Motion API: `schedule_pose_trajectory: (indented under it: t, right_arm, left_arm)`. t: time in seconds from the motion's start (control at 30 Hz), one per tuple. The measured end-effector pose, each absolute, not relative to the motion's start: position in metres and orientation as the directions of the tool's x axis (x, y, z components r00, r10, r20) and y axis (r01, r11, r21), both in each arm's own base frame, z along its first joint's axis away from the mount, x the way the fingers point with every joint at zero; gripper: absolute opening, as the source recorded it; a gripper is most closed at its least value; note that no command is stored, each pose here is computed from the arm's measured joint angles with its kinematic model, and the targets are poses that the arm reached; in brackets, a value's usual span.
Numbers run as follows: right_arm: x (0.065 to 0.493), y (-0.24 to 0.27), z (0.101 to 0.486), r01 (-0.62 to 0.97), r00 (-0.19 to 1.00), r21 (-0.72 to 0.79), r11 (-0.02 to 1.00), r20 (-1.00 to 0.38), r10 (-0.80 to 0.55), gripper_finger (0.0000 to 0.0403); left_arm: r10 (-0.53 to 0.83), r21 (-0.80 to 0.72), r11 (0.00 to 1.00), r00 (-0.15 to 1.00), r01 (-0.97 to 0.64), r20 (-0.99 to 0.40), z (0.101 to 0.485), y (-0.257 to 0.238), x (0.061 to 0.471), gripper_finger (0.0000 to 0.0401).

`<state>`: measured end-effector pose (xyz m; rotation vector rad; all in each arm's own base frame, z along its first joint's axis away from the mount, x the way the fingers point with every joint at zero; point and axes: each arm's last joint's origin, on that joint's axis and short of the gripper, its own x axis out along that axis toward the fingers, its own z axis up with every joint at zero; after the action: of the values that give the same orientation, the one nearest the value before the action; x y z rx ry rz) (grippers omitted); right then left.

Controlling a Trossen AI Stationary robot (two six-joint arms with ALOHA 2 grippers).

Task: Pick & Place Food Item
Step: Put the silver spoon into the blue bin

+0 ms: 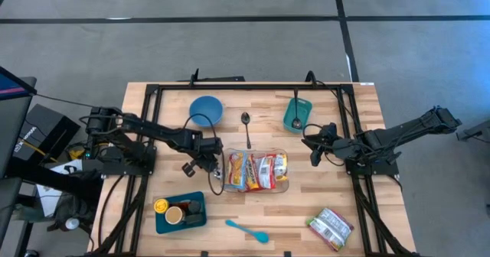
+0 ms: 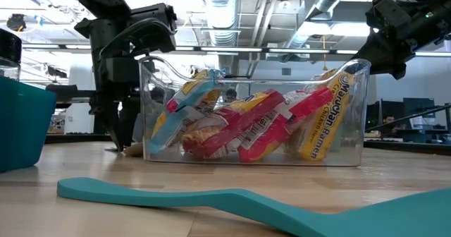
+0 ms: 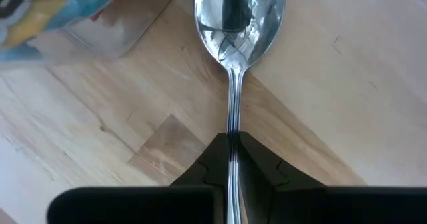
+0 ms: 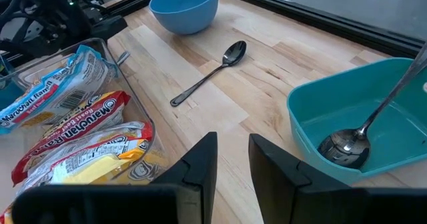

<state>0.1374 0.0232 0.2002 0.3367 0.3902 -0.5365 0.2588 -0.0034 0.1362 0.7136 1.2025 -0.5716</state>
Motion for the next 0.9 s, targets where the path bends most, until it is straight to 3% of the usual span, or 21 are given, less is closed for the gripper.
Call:
schedule_pose_trajectory:
  t: [0.3,0.9]
  right_arm:
    - [0.137,0.023,0.200,0.551,0.790,0.207,0.808,-0.441,-0.426,0.0082]
    - [0.138,0.023,0.201,0.550,0.792,0.211,0.808,-0.438,-0.425,0.0082]
  left_arm:
    - [0.000,0.182,0.696,0.253,0.695,-0.967,0.139,-0.005,0.255,0.0009]
    - [0.001,0.317,0.760,0.486,0.568,-0.874,0.206,-0.005,0.228,0.0008]
